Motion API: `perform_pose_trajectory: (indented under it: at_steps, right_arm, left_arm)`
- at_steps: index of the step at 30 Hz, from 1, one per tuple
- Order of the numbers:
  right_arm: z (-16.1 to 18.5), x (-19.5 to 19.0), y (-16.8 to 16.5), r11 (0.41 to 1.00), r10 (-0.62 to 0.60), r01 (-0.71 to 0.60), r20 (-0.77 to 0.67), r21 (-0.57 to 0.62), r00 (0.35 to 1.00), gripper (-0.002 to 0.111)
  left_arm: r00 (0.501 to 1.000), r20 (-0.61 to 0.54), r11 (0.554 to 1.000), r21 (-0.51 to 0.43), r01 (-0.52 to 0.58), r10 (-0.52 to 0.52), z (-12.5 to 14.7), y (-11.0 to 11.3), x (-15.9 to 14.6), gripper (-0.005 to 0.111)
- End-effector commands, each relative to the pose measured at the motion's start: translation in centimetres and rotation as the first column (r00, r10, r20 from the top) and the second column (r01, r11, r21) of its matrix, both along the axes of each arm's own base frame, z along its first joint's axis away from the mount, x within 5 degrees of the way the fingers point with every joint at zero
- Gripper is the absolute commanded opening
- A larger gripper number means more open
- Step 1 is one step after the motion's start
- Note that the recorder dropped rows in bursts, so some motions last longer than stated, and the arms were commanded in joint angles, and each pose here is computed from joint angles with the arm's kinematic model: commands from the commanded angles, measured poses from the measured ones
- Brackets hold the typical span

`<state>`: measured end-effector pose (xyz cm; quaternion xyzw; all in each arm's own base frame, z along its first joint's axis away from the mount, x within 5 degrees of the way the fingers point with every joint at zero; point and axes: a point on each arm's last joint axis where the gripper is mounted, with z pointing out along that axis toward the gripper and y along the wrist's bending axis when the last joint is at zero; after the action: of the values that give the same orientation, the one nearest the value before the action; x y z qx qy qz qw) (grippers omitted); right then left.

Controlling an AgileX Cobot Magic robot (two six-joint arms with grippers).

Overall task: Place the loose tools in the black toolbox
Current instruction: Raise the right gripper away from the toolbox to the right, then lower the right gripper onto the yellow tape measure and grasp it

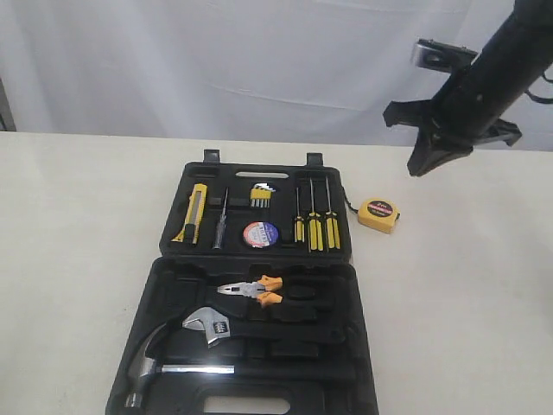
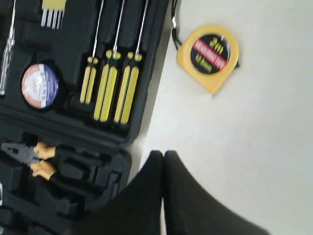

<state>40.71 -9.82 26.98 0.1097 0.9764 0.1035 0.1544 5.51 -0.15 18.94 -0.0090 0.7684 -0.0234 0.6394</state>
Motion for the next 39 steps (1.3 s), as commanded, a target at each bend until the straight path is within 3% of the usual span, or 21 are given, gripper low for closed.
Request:
perform_pose_trajectory:
  at_steps: [1,8,11,14,18,20,23,28,39]
  right_arm:
    - [-1.4,4.1,-2.3,0.995,0.088,-0.086,0.039,-0.039,0.995,-0.001]
    - [-5.5,5.9,-2.7,0.927,0.358,-0.354,0.006,-0.121,0.934,-0.001]
    - [-6.2,6.3,-3.0,0.920,0.372,-0.366,0.019,-0.142,0.928,0.005]
    - [-6.2,6.4,-3.0,0.913,0.385,-0.377,0.026,-0.156,0.923,0.024]
    - [-6.3,6.5,-3.1,0.889,0.432,-0.420,0.032,-0.182,0.901,0.068]
    - [-6.4,6.6,-3.1,0.877,0.454,-0.439,0.037,-0.198,0.890,0.079]
    - [-7.3,6.9,-3.2,0.863,0.478,-0.462,0.032,-0.205,0.878,0.078]
    - [-10.8,7.6,-3.5,0.781,0.596,-0.578,0.004,-0.237,0.803,0.077]
    - [-14.6,8.1,-3.4,0.689,0.702,-0.683,-0.014,-0.240,0.713,0.078]
  left_arm:
    - [1.000,0.001,1.000,-0.004,0.002,-0.002,-0.1,0.0,0.0,0.000]
    - [1.000,0.001,1.000,-0.004,0.002,-0.002,-0.1,0.0,0.0,0.000]
    - [1.000,0.001,1.000,-0.004,0.002,-0.002,-0.1,0.0,0.0,0.000]
    - [1.000,0.001,1.000,-0.004,0.002,-0.002,-0.1,0.0,0.0,0.000]
    - [1.000,0.001,1.000,-0.004,0.002,-0.002,-0.1,0.0,0.0,0.000]
    - [1.000,0.001,1.000,-0.004,0.002,-0.002,-0.1,0.0,0.0,0.000]
    - [1.000,0.001,1.000,-0.004,0.002,-0.002,-0.1,0.0,0.0,0.000]
    - [1.000,0.001,1.000,-0.004,0.002,-0.002,-0.1,0.0,0.0,0.000]
    - [1.000,0.001,1.000,-0.004,0.002,-0.002,-0.1,0.0,0.0,0.000]
